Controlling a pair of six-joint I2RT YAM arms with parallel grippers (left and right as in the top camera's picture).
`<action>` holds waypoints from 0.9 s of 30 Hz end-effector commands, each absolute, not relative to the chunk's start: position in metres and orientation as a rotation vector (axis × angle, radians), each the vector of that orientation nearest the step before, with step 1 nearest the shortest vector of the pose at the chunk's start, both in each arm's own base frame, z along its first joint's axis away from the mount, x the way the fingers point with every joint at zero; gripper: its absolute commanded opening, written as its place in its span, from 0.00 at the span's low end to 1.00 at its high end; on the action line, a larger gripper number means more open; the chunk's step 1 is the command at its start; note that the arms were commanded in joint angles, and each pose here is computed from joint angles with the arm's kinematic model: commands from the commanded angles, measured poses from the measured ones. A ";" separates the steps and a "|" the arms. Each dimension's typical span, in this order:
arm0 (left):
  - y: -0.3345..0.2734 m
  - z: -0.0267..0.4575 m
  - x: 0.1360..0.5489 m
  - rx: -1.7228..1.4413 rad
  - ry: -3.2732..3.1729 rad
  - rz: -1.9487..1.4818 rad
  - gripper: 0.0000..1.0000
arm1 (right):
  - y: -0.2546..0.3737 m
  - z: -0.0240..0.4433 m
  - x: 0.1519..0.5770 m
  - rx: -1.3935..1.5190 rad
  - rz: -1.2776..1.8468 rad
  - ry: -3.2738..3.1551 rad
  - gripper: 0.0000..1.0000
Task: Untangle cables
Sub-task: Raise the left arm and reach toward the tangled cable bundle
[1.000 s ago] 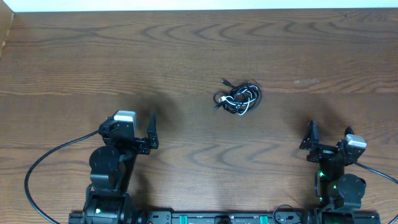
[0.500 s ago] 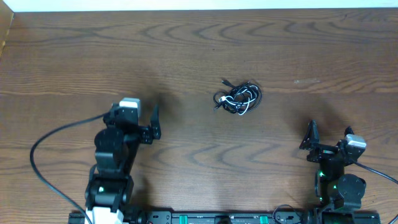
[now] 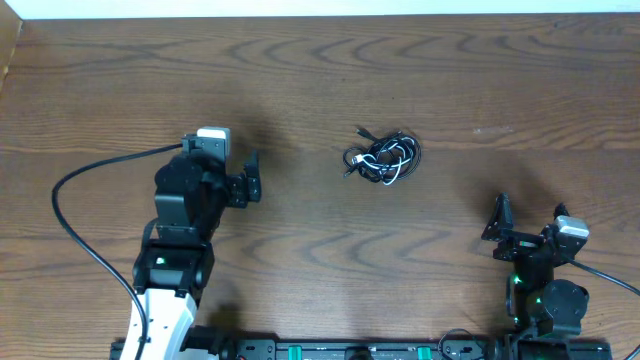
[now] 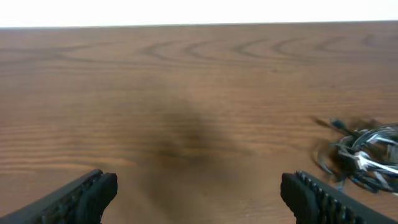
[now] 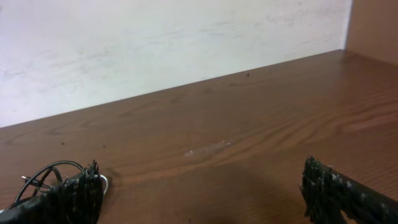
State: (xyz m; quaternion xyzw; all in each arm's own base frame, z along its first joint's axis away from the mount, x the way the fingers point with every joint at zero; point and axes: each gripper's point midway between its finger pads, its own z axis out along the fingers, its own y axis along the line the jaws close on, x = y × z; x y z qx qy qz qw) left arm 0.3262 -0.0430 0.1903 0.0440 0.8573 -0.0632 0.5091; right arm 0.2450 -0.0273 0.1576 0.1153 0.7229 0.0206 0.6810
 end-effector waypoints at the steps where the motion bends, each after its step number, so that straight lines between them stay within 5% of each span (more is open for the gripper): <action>1: -0.059 0.210 0.328 0.124 2.057 -0.274 0.92 | -0.025 0.157 0.245 0.241 0.042 1.628 0.99; 27: -0.078 0.210 0.307 0.157 2.205 -0.432 0.92 | -0.025 0.157 0.245 0.241 0.042 1.628 0.99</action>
